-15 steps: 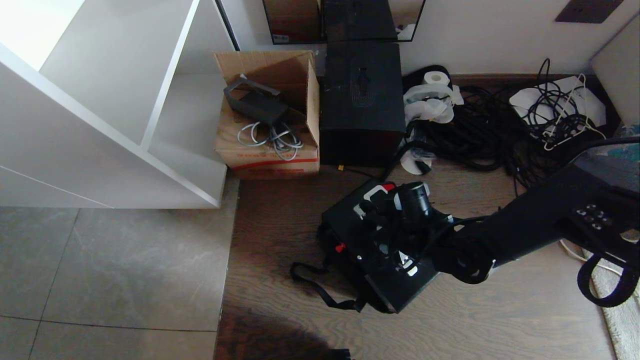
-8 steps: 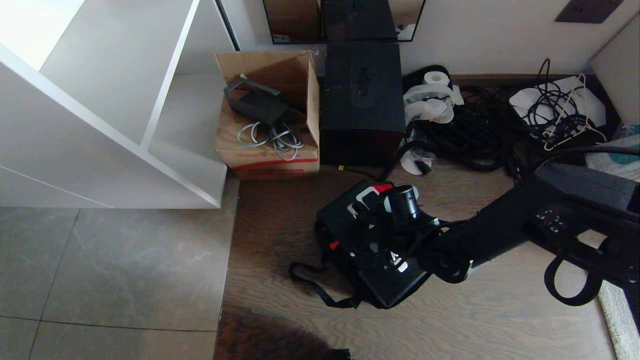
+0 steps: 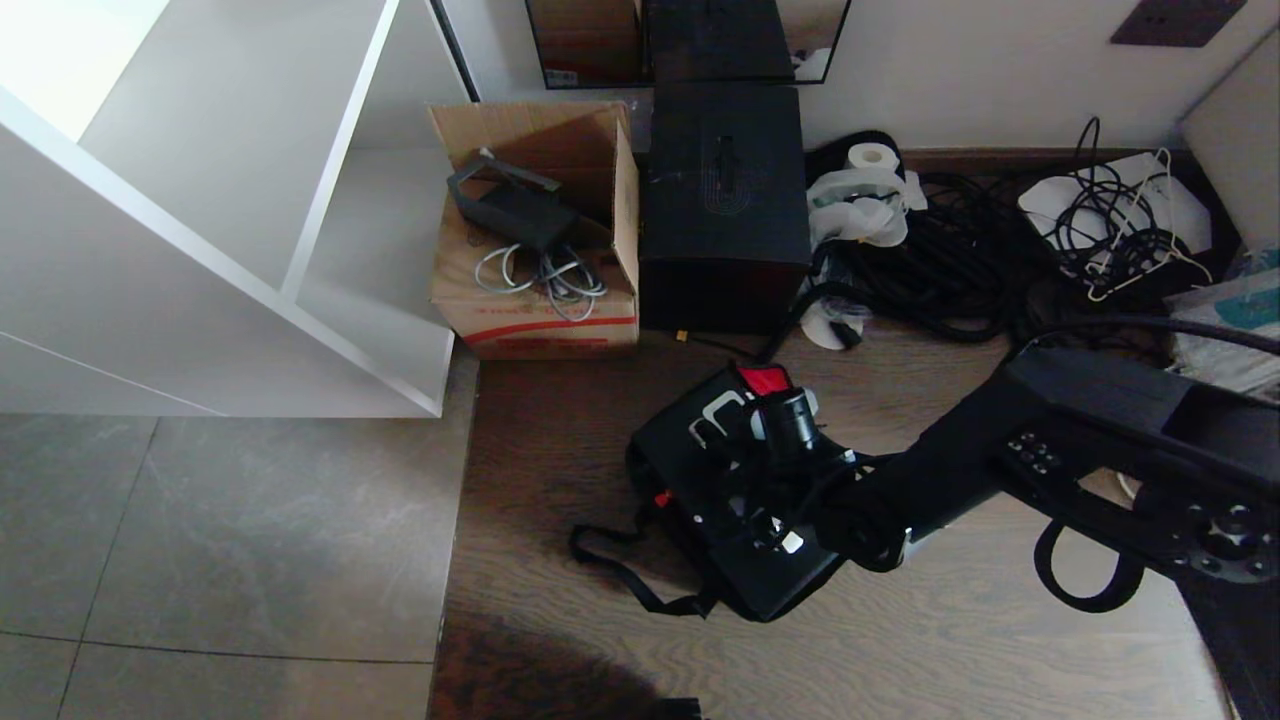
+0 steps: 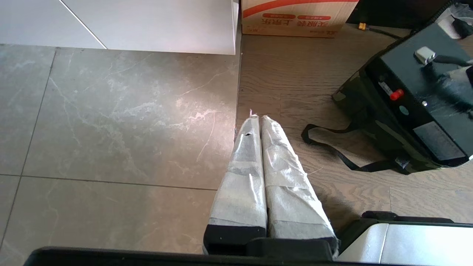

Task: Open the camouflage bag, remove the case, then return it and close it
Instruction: Place the black box back

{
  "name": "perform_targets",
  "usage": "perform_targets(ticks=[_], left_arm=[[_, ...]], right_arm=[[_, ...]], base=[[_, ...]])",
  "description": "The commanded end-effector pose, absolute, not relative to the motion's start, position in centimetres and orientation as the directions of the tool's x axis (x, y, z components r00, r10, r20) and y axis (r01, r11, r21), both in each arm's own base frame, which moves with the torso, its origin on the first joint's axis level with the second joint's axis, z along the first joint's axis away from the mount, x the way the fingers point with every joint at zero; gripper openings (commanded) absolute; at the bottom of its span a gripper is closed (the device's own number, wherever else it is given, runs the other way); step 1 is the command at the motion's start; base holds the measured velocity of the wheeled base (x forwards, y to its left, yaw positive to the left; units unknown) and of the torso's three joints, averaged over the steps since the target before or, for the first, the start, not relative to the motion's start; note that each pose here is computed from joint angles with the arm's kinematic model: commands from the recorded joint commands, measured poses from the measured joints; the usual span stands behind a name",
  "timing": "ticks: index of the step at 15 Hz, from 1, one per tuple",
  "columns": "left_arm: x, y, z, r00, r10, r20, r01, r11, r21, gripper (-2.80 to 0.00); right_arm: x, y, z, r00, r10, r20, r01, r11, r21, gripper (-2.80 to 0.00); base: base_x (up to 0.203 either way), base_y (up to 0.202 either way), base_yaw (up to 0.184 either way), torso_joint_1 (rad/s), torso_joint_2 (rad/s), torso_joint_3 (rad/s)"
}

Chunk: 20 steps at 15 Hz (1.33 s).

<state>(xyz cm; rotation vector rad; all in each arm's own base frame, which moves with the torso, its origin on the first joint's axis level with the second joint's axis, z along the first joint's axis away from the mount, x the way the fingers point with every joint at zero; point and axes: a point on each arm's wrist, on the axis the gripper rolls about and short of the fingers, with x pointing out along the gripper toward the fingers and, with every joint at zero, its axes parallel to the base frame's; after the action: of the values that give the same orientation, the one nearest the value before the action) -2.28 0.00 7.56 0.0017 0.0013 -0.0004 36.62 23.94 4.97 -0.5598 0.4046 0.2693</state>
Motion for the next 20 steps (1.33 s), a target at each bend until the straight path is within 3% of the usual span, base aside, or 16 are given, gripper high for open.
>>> perform_targets(ticks=[1,11,20], left_arm=[[-2.3,0.0,7.5,1.0,0.0,-0.002,0.0,1.0,0.002,-2.8],[-2.3,0.0,7.5,1.0,0.0,-0.002,0.0,1.0,0.002,-2.8],[-2.3,0.0,7.5,1.0,0.0,-0.002,0.0,1.0,0.002,-2.8]], right_arm=[[36.9,24.2,3.9,0.883,0.132,-0.45,-0.357,0.811,-0.463,-2.8],[38.5,24.1,2.0,0.883,0.102,-0.458,-0.337,0.817,-0.467,-2.8],[37.6,23.5,2.8,0.878,0.1,-0.468,-0.342,0.815,-0.467,-2.8]], base=[[0.0,0.0,0.0,0.0,0.0,0.0],[0.0,0.0,0.0,0.0,0.0,0.0],[0.0,0.0,0.0,0.0,0.0,0.0]])
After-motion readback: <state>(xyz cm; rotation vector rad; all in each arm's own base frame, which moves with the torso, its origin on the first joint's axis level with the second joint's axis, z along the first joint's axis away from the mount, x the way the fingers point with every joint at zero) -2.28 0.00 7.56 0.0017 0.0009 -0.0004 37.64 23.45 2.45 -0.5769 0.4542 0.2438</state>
